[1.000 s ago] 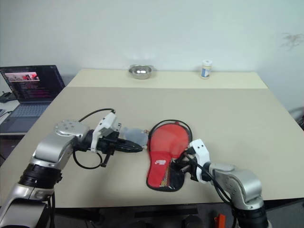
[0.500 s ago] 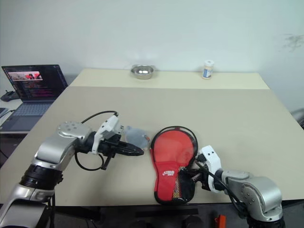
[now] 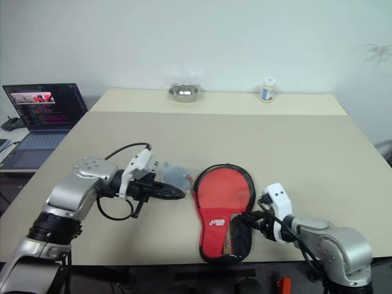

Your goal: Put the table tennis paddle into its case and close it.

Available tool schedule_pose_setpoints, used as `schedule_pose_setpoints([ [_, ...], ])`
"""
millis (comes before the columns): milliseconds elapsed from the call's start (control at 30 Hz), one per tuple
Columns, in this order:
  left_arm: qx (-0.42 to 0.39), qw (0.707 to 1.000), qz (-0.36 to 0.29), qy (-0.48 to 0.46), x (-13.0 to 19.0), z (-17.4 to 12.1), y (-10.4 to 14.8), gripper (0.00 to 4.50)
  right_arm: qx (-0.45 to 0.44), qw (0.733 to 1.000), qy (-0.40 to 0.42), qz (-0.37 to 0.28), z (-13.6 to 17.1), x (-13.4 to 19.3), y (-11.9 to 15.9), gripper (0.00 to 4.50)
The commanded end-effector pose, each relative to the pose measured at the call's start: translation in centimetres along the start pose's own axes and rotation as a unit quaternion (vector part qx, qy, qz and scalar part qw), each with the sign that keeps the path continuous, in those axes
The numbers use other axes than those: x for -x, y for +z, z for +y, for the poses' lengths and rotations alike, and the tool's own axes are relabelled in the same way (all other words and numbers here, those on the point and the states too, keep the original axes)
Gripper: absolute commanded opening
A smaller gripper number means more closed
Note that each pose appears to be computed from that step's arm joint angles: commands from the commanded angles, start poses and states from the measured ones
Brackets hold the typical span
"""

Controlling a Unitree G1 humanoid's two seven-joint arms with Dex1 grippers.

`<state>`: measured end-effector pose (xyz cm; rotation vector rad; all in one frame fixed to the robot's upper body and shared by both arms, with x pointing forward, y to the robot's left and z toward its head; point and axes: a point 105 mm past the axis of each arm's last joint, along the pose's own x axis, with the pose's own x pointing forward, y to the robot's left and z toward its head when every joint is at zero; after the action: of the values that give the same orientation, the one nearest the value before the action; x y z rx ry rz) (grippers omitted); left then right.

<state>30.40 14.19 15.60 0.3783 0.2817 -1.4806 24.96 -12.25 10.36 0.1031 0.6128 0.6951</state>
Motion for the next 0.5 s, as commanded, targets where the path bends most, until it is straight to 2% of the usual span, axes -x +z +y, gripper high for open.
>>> schedule_pose_setpoints([
  [33, -0.022, 0.999, -0.012, 0.028, 0.5, 0.7, 1.1, 0.00, 0.048, 0.998, 0.038, -0.020, 2.2, 1.6, 1.0, 3.08],
  [167, -0.018, 0.999, -0.018, 0.042, 0.7, 1.0, 1.3, 0.00, 0.132, 0.990, 0.046, -0.025, 2.5, 2.6, 2.8, 4.46],
  [267, -0.014, 0.998, -0.020, 0.054, 0.9, 1.4, 1.4, 0.00, 0.151, 0.986, 0.047, -0.059, 2.2, 2.2, 5.2, 4.46],
  [333, -0.009, 0.997, -0.021, 0.068, 1.3, 1.8, 1.5, 0.00, 0.162, 0.981, 0.055, -0.088, 2.4, 0.7, 7.1, 4.46],
  [433, 0.011, 0.997, -0.027, 0.077, 1.6, 2.0, 1.6, 0.61, 0.166, 0.978, 0.068, -0.109, 2.7, -2.3, 8.6, 4.50],
  [500, 0.011, 0.996, -0.027, 0.082, 1.9, 2.1, 1.9, 1.32, 0.175, 0.975, 0.084, -0.110, 3.3, -4.4, 9.0, 4.50],
])
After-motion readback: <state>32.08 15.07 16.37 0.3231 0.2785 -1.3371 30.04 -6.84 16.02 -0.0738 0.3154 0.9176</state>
